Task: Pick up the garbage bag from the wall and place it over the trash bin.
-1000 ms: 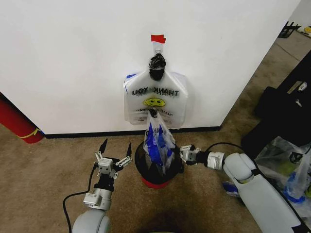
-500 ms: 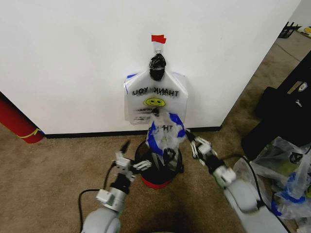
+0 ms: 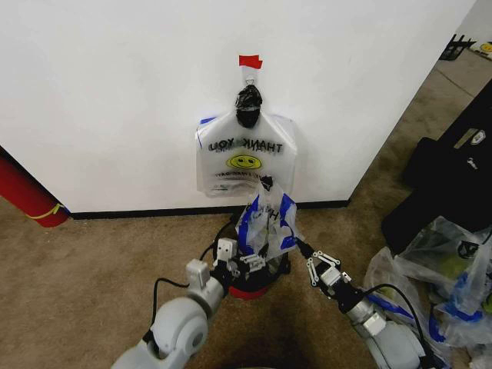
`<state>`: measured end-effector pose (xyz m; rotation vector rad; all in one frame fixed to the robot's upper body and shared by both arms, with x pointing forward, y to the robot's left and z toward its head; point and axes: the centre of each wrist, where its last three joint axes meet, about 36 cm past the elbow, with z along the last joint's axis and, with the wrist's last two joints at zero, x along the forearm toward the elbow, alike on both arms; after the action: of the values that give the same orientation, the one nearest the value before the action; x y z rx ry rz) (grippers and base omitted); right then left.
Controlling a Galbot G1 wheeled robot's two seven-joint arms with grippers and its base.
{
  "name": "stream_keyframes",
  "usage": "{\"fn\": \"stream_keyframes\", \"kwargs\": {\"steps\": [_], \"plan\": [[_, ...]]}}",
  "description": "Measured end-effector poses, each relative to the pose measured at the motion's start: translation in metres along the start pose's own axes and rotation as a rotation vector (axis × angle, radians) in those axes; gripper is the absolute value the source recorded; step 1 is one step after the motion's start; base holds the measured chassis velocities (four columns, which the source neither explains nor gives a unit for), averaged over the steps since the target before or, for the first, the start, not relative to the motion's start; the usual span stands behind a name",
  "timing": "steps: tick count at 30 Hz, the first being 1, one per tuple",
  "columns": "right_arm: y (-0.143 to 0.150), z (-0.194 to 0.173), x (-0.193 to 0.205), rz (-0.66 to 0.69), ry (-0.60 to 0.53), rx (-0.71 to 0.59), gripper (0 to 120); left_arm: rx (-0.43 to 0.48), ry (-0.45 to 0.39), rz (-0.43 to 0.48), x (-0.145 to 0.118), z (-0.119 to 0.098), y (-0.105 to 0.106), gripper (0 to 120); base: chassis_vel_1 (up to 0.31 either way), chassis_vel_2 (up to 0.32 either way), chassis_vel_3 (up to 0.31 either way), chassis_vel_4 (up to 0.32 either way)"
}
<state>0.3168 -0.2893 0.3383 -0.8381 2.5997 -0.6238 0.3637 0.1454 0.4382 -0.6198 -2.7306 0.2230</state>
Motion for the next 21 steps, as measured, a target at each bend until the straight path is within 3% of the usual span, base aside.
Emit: {"fn": "stream_keyframes", "kwargs": {"steps": [7, 13, 21], "plan": [[0.004, -0.006, -0.001, -0.015, -0.015, 0.018, 0, -0.022, 0.080, -0.095, -0.012, -0.008, 0.007, 97, 0.000, 0.000, 0.000, 0.000], [0.005, -0.011, -0.005, -0.019, -0.029, 0.025, 0, -0.008, 0.114, -0.111, -0.006, -0.009, 0.009, 69, 0.000, 0.000, 0.000, 0.000], [0.005, -0.014, -0.005, -0.023, -0.036, 0.030, 0, 0.004, 0.129, -0.129, -0.004, -0.007, 0.009, 44, 0.000, 0.000, 0.000, 0.000]]}}
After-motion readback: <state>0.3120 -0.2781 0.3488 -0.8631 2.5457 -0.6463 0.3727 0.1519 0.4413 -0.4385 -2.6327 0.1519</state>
